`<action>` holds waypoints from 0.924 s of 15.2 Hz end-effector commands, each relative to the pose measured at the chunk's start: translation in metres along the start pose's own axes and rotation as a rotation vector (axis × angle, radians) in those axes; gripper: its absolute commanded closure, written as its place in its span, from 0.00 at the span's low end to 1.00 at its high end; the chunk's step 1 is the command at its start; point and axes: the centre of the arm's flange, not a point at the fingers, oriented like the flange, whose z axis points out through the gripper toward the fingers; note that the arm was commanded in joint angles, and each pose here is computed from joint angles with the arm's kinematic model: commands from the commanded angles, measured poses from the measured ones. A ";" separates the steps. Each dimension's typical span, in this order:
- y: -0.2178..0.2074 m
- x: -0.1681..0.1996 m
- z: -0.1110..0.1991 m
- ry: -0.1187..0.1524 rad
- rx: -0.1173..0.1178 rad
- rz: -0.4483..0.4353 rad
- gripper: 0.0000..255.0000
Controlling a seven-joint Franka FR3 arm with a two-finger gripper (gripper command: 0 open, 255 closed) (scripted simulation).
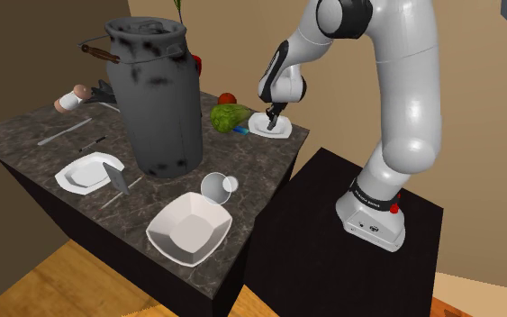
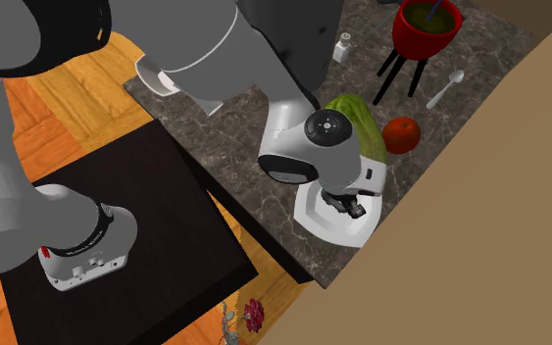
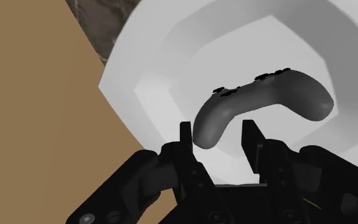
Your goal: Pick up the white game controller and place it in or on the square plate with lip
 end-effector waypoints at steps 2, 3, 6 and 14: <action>-0.010 -0.015 0.015 -0.119 0.078 -0.003 1.00; -0.010 -0.015 0.015 -0.119 0.078 -0.003 1.00; -0.010 -0.015 0.015 -0.119 0.078 -0.003 1.00; -0.009 -0.013 0.002 -0.119 0.078 -0.003 0.00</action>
